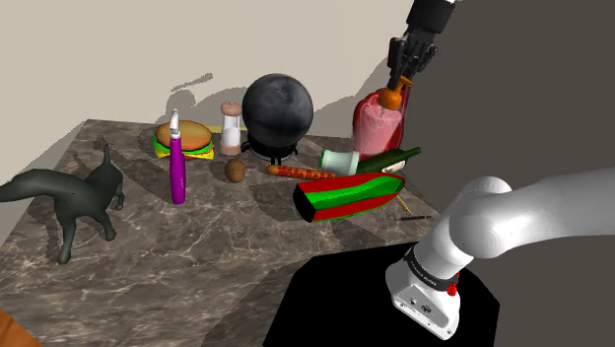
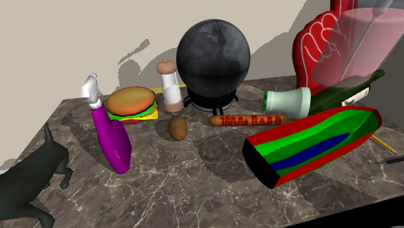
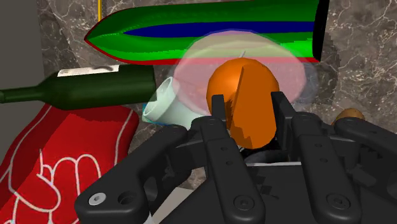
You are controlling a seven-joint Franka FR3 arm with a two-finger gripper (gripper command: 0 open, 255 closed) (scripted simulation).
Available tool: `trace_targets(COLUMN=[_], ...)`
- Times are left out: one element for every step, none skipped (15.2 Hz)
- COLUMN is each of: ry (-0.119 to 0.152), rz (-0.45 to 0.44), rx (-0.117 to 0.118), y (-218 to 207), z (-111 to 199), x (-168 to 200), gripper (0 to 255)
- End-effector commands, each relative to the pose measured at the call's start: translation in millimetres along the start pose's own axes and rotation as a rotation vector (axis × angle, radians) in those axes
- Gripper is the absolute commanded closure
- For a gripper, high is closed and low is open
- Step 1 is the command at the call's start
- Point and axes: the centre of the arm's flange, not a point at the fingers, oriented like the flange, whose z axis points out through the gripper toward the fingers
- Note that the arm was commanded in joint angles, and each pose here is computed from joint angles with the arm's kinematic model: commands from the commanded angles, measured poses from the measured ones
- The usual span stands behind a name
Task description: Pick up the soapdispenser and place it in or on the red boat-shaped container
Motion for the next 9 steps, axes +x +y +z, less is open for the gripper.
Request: trace_targets(ry=[-0.001,-0.001,-0.001,-0.001,-0.001,-0.001,-0.001,-0.001,-0.001], rz=[-0.001,-0.001,-0.001,-0.001,-0.001,-0.001,-0.001,-0.001,-0.001], rx=[0.000,0.000,0.000,0.000,0.000,0.000,0.000,0.000,0.000], y=[28,40,53,62,62,61,61,61,61], z=[-5,-8,-10,-12,-7,-2,4,9,14], x=[-6,-9,-12,-15,-14,-14,-14,-14,-14], gripper=[255,255,255,255,255,255,255,255,255])
